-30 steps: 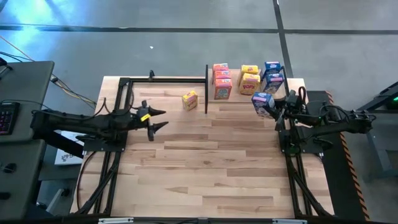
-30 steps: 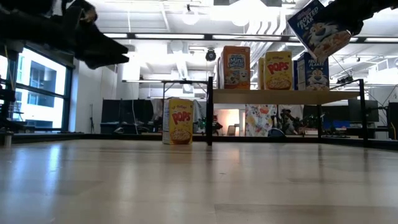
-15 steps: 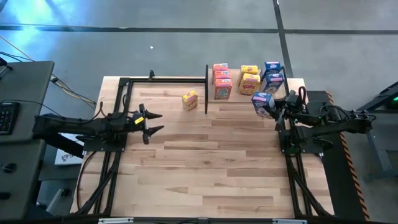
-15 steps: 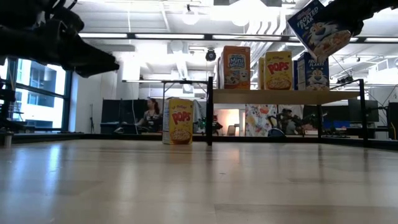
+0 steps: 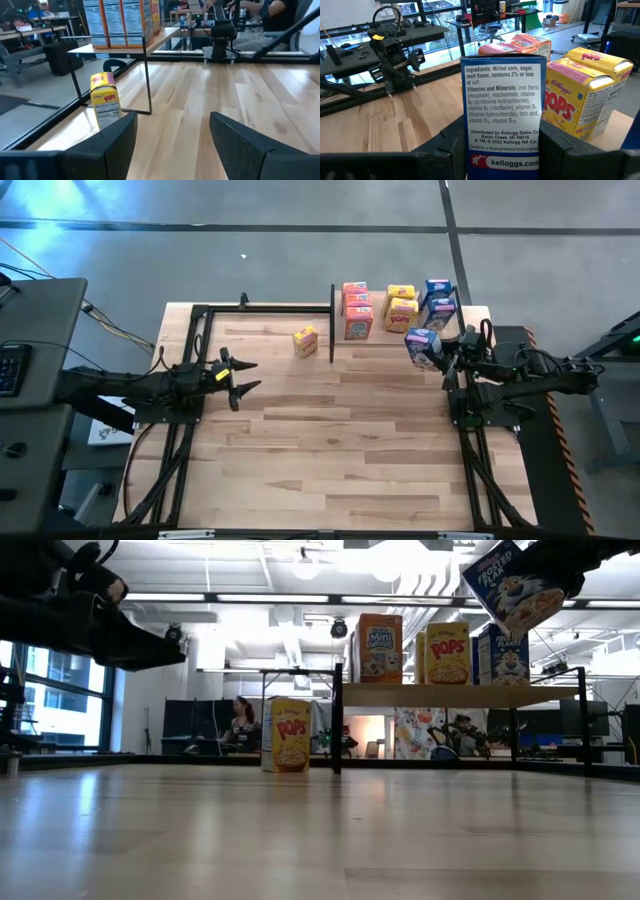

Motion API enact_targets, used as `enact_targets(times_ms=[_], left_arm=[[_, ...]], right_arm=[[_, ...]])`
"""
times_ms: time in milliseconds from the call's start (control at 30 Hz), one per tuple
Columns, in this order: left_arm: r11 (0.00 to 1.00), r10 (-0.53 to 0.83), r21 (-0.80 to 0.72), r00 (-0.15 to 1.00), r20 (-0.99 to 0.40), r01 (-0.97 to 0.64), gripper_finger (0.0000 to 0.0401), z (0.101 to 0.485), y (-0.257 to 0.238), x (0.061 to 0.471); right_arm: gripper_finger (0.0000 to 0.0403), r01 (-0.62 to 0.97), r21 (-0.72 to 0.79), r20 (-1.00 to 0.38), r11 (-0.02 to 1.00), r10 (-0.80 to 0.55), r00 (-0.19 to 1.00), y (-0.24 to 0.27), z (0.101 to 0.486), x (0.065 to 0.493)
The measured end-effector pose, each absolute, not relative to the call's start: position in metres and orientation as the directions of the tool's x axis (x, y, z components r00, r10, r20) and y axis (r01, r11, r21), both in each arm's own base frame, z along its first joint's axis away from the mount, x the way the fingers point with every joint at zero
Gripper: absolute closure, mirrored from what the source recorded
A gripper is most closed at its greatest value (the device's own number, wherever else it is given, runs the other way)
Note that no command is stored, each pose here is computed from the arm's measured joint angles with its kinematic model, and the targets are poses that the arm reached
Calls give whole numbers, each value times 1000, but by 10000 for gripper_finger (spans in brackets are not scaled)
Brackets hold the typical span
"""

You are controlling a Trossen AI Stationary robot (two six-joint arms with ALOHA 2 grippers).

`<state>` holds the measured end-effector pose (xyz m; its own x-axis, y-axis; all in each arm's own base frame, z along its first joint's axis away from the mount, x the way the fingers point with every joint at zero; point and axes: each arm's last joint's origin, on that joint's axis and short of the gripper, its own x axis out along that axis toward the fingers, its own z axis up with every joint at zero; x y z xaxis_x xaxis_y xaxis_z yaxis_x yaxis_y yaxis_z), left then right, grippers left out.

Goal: Stack cereal on shelf
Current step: Put the blue cereal box on the shelf aligned with the other blue cereal boxes

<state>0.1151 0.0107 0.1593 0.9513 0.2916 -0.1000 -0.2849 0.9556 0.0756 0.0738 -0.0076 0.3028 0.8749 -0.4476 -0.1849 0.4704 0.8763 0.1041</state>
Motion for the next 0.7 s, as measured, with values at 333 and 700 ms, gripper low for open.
enact_targets(times_ms=[333, 700], left_arm=[[956, 290, -16, 950, -116, -293, 162, 158, 11, 115], [956, 290, -17, 950, -116, -293, 162, 158, 11, 115]], right_arm=[[249, 498, 27, -180, 867, -485, 856, -9, 303, 73], [249, 491, -135, -176, 861, -508, 843, -9, 303, 73]])
